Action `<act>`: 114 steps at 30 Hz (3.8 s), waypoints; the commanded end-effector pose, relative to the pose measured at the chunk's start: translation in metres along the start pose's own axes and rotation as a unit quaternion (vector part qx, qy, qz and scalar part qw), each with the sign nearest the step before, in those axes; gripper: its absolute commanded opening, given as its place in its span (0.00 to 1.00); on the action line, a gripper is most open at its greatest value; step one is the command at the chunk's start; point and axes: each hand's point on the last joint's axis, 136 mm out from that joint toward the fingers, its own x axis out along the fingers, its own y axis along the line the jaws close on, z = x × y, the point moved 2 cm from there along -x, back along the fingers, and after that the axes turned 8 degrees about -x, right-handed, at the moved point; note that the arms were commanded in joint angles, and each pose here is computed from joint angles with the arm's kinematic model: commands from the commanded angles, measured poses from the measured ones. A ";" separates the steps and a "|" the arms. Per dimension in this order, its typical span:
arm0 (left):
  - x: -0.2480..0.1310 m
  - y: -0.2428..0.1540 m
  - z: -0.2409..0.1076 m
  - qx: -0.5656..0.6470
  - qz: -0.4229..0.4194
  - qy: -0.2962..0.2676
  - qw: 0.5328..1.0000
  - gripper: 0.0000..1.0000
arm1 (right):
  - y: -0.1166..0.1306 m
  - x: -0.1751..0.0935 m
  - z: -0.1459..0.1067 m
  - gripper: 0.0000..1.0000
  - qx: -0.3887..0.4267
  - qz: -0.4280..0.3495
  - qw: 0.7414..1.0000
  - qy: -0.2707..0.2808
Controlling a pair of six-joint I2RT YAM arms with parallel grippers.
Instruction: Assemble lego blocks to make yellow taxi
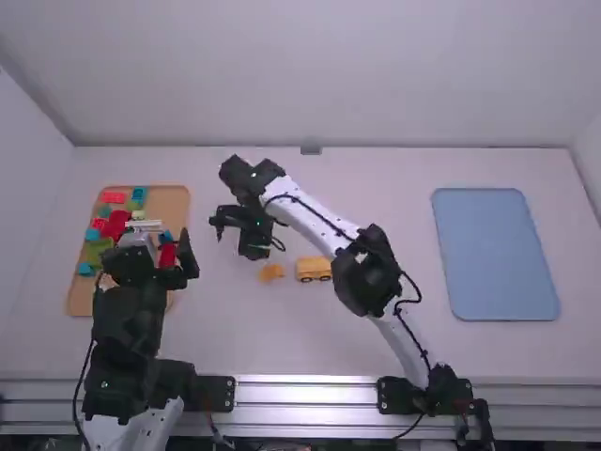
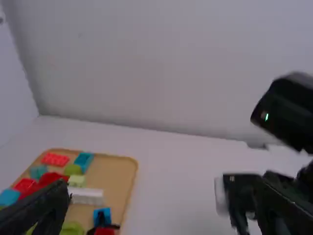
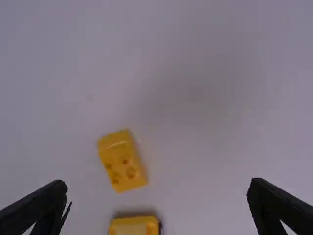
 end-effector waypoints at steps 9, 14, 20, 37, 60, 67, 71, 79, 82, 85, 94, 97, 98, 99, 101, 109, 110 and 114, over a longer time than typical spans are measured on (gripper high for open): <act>0.043 -0.038 -0.013 0.047 -0.093 0.056 0.993 0.99 | -0.028 -0.102 -0.009 0.98 0.042 -0.006 0.980 -0.197; 0.069 -0.069 -0.015 0.079 -0.178 0.106 0.975 0.99 | -0.051 -0.113 -0.031 0.98 0.114 -0.091 0.970 -0.194; 0.095 -0.109 -0.032 0.145 -0.306 0.166 0.926 0.99 | -0.034 -0.130 -0.059 0.98 0.120 -0.185 0.955 -0.200; 0.056 -0.138 -0.155 0.284 -0.626 0.209 0.695 0.97 | 0.041 -0.101 -0.161 0.99 0.074 -0.173 0.896 -0.403; 0.062 -0.097 -0.274 0.188 -0.569 0.258 0.757 0.99 | 0.050 -0.089 -0.193 0.98 0.070 -0.202 0.864 -0.456; 0.071 -0.091 -0.283 0.178 -0.525 0.255 0.792 0.99 | 0.049 -0.090 -0.192 0.99 0.067 -0.205 0.862 -0.458; 0.072 -0.091 -0.295 0.169 -0.531 0.270 0.785 0.99 | 0.050 -0.090 -0.192 0.99 0.066 -0.203 0.862 -0.461; 0.069 -0.095 -0.302 0.198 -0.576 0.236 0.757 0.85 | 0.052 -0.088 -0.184 0.99 0.056 -0.200 0.864 -0.458; 0.071 -0.092 -0.306 0.199 -0.568 0.247 0.759 0.76 | 0.050 -0.084 -0.183 0.99 0.060 -0.206 0.869 -0.446; 0.071 -0.091 -0.309 0.206 -0.561 0.254 0.760 0.57 | 0.049 -0.081 -0.181 0.98 0.060 -0.209 0.872 -0.438; 0.075 -0.093 -0.307 0.209 -0.563 0.249 0.760 0.39 | 0.049 -0.081 -0.182 0.98 0.062 -0.210 0.872 -0.438; 0.078 -0.094 -0.305 0.209 -0.562 0.247 0.761 0.29 | 0.048 -0.082 -0.185 0.99 0.068 -0.211 0.872 -0.437; 0.078 -0.095 -0.305 0.209 -0.563 0.247 0.760 0.28 | 0.047 -0.082 -0.186 0.99 0.069 -0.212 0.872 -0.437; 0.080 -0.094 -0.304 0.209 -0.562 0.247 0.761 0.27 | 0.047 -0.082 -0.187 0.99 0.070 -0.212 0.872 -0.436; 0.080 -0.095 -0.304 0.208 -0.563 0.247 0.761 0.24 | 0.047 -0.082 -0.186 0.99 0.069 -0.212 0.872 -0.436; 0.075 -0.105 -0.285 0.187 -0.596 0.209 0.752 0.19 | 0.050 -0.063 -0.193 0.99 0.107 -0.200 0.890 -0.395; 0.075 -0.107 -0.280 0.184 -0.600 0.204 0.751 0.19 | 0.052 -0.059 -0.196 0.98 0.115 -0.196 0.893 -0.387; 0.082 -0.114 -0.262 0.168 -0.593 0.196 0.763 0.19 | 0.070 -0.046 -0.194 0.99 0.079 -0.176 0.899 -0.393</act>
